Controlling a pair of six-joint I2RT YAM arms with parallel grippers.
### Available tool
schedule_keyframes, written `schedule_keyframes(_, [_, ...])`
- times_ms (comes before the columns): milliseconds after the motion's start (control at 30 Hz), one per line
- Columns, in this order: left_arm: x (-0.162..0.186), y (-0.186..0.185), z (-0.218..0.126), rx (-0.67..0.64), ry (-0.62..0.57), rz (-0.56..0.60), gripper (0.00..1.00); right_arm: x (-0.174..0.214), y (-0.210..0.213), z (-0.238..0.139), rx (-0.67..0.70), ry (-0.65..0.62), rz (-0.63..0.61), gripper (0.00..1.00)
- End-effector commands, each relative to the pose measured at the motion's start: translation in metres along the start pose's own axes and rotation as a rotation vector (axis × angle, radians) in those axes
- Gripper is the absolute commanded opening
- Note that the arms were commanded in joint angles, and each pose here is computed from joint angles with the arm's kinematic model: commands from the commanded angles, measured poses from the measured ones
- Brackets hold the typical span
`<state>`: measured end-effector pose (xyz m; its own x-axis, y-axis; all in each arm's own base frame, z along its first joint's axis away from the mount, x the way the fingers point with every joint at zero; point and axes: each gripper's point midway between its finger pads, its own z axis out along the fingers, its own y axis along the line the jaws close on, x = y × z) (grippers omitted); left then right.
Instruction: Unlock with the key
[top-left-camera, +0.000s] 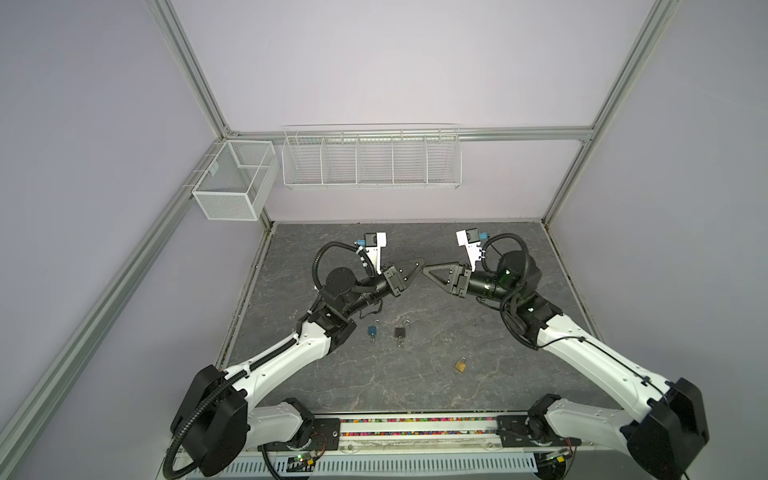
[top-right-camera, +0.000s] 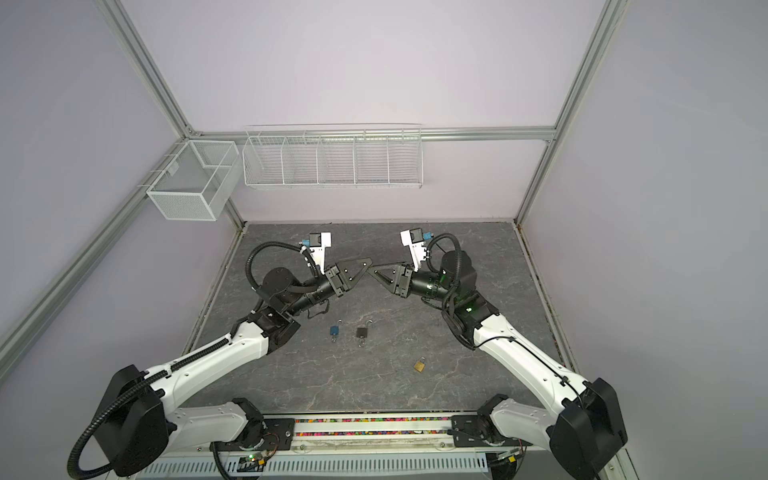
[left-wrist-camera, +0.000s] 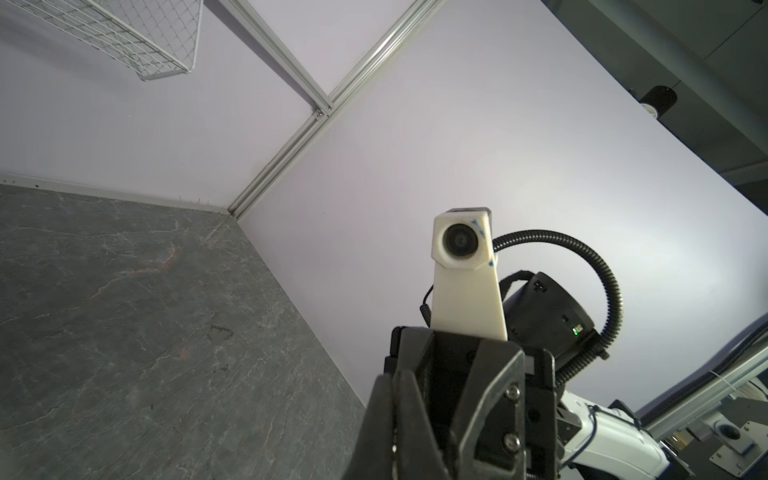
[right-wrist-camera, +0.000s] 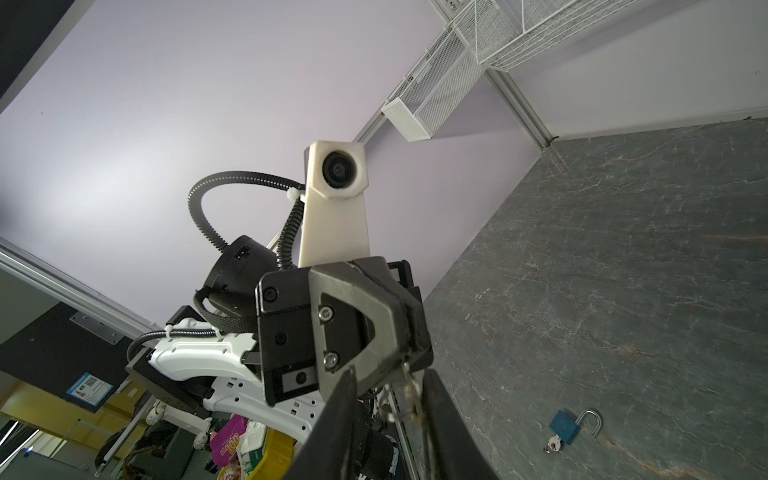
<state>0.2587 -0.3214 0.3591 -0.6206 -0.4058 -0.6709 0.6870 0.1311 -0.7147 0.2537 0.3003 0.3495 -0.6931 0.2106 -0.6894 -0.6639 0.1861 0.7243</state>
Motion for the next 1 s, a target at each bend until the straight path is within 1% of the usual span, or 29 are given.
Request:
schedule_keyframes(0, [-0.009,-0.016,0.004,0.053,-0.008,0.012,0.00,-0.004,0.010,0.002,-0.050,0.005,-0.022,0.29])
schedule_keyframes(67, [-0.009,-0.019,0.004,0.058,-0.004,0.013,0.00,-0.005,0.009,0.001,-0.053,-0.004,-0.016,0.21])
schedule_keyframes(300, [-0.011,-0.019,0.003,0.051,-0.008,0.015,0.00,-0.007,0.010,-0.003,-0.051,-0.015,-0.019,0.19])
schedule_keyframes(467, [-0.012,-0.019,0.003,0.045,-0.014,0.018,0.00,-0.005,0.010,-0.005,-0.046,-0.009,-0.018,0.21])
schedule_keyframes(700, [-0.015,-0.023,0.002,0.051,-0.016,0.023,0.00,-0.003,-0.003,-0.008,0.005,-0.007,-0.007,0.23])
schedule_keyframes(767, [-0.015,-0.023,0.002,0.053,-0.015,0.023,0.00,-0.003,-0.007,-0.009,0.018,-0.005,-0.002,0.29])
schedule_keyframes(900, [-0.014,-0.022,0.002,0.049,-0.014,0.023,0.00,-0.005,-0.003,-0.009,-0.003,-0.008,-0.008,0.29])
schedule_keyframes(967, [-0.014,-0.023,0.003,0.053,-0.011,0.023,0.00,-0.005,0.000,-0.008,-0.016,-0.005,-0.010,0.28])
